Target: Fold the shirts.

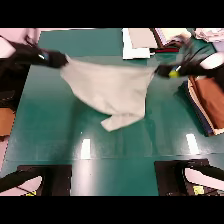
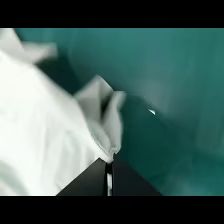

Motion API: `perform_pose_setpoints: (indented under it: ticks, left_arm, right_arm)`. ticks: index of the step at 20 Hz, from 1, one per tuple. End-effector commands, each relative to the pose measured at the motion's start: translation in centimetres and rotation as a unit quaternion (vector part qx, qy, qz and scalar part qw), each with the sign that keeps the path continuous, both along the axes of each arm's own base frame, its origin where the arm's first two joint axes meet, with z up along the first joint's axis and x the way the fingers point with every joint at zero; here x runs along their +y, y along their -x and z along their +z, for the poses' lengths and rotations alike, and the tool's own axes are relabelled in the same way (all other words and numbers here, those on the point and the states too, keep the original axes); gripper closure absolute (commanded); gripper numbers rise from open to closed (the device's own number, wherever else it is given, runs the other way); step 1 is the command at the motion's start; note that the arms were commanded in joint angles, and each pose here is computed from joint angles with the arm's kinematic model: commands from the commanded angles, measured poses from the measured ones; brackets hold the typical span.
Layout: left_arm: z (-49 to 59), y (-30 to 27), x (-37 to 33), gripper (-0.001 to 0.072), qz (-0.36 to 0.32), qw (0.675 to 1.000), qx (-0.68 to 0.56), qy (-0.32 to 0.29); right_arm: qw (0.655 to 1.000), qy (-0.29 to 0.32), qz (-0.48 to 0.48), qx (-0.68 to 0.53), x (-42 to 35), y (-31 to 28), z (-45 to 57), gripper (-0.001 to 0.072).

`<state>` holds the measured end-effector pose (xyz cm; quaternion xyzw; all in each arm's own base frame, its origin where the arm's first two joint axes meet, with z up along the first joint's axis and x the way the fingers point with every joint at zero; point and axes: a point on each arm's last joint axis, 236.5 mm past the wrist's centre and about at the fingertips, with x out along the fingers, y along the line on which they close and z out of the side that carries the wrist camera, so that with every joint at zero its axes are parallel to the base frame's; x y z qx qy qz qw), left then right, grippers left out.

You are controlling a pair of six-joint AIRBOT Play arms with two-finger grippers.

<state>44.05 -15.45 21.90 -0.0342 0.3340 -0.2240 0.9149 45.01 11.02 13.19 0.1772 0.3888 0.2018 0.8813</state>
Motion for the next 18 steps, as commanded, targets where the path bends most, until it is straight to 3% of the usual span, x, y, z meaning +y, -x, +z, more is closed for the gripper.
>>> perform_pose_setpoints:
  ticks: [1,7,11,14,18]
  left_arm:
    - [14.8,4.9,2.4,0.0685,0.02,0.984,-0.178,0.003]
    - [32.2,20.6,5.4,0.0685,0.03,0.913,-0.403,0.054]
    - [34.5,24.7,6.2,0.0686,0.031,0.894,-0.443,0.063]
    - [32.7,23.3,5.8,0.0685,0.026,0.91,-0.41,0.055]
    - [23.2,15.5,3.8,0.0685,0.004,0.967,-0.253,0.008]
  right_arm:
    - [0.981,0.02,-0.025,-0.194,-2.9,2.7,17.5,0.0693]
    - [0.928,0.079,-0.052,-0.36,-4.9,14.6,33.0,0.0693]
    - [0.915,0.128,-0.075,-0.376,-6.3,18.0,35.8,0.0693]
    - [0.917,0.132,-0.073,-0.368,-6.7,17.5,36.6,0.0693]
    - [0.945,0.097,-0.025,-0.311,-5.6,12.2,33.1,0.0694]
